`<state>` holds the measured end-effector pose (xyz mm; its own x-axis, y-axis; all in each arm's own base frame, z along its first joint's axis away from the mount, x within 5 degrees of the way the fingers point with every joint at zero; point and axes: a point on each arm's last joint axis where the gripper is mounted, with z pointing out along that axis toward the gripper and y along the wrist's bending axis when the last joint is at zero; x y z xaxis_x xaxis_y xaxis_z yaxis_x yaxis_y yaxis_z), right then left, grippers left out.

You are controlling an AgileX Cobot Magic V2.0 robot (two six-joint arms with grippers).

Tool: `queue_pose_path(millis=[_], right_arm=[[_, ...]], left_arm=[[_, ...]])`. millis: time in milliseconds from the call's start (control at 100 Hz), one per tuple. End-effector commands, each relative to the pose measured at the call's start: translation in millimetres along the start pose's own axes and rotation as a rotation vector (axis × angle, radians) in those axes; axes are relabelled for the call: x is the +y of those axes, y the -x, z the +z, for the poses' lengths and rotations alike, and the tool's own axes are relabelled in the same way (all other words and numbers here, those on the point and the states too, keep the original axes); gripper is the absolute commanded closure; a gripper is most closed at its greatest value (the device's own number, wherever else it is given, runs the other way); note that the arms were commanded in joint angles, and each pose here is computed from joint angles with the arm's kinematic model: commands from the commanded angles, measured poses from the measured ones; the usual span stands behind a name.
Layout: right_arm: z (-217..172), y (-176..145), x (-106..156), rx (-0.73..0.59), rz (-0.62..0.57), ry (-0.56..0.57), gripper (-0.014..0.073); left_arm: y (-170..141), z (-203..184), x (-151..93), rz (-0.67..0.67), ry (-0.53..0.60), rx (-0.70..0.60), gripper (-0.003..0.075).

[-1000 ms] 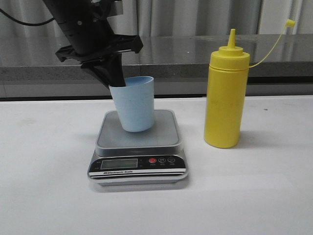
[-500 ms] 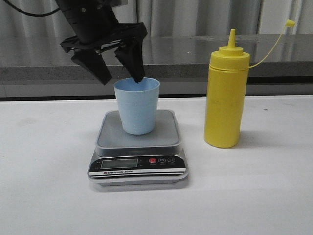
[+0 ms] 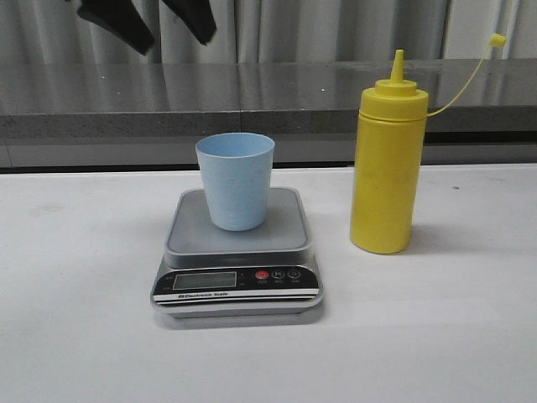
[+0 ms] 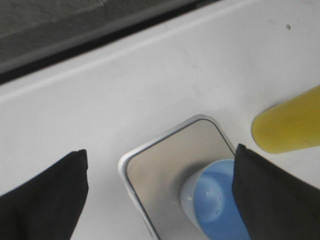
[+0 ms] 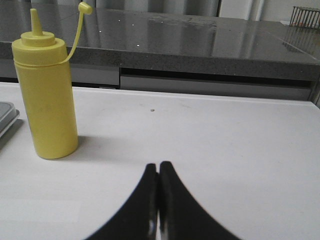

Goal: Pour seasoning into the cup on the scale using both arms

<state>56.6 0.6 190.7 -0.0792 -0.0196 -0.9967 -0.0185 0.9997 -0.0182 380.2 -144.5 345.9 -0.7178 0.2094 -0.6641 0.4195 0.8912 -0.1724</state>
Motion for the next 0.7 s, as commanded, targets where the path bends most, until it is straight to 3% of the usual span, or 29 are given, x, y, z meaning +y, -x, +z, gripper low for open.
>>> queue_pose_path(millis=[0,270,690], right_arm=[[-3.7,15.6,0.0,-0.122,-0.004,0.0,0.0662],[-3.7,15.6,0.0,-0.122,-0.004,0.0,0.0662],[-3.7,15.6,0.0,-0.122,-0.004,0.0,0.0662]], left_arm=[[13.1,-52.8,3.8,-0.019,0.023,-0.19,0.0153],[-21.4,-113.5,29.0,-0.087,0.153,-0.434,0.0153],[-145.2,-153.0,18.8,-0.093,0.261,-0.718,0.0153]])
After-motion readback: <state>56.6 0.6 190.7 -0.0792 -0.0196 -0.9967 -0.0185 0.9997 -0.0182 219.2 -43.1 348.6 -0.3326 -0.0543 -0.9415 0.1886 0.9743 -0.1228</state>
